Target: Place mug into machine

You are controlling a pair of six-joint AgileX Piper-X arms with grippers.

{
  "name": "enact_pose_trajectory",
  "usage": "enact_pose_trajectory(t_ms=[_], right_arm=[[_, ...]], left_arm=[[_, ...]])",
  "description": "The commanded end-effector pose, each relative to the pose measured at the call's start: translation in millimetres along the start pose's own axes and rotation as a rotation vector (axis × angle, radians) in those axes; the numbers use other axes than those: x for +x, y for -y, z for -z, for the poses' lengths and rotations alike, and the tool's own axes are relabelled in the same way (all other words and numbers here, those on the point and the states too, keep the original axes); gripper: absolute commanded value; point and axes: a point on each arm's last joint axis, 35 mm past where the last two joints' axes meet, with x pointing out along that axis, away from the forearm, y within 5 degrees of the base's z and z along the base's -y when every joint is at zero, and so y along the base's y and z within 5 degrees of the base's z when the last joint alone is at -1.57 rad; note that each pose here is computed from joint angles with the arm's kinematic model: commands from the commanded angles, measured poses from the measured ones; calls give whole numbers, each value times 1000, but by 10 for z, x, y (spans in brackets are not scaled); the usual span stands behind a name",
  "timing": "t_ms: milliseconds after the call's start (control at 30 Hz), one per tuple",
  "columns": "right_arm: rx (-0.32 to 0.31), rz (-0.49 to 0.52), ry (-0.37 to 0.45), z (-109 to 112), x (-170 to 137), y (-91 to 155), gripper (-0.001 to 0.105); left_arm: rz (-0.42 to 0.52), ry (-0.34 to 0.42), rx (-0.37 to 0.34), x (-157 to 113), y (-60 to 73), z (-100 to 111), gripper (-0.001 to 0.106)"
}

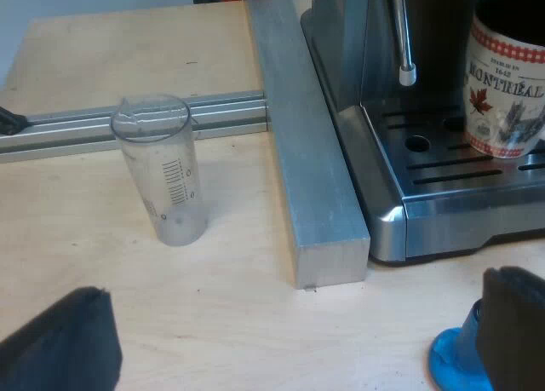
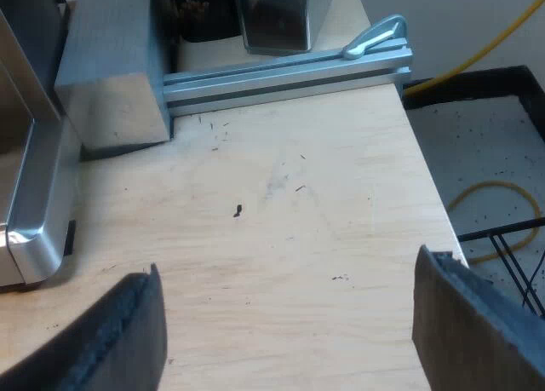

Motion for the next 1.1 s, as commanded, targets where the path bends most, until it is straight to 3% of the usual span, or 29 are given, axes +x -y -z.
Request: enact_pose_trajectory(t_ms=[33, 1100], right_arm=[[-11, 1, 4, -28, 3, 7, 63], [-36, -56, 18, -33, 2, -14, 63]], left_arm=[[6, 6, 0, 15, 4, -26, 86], [25, 2, 7, 15, 11, -25, 86]])
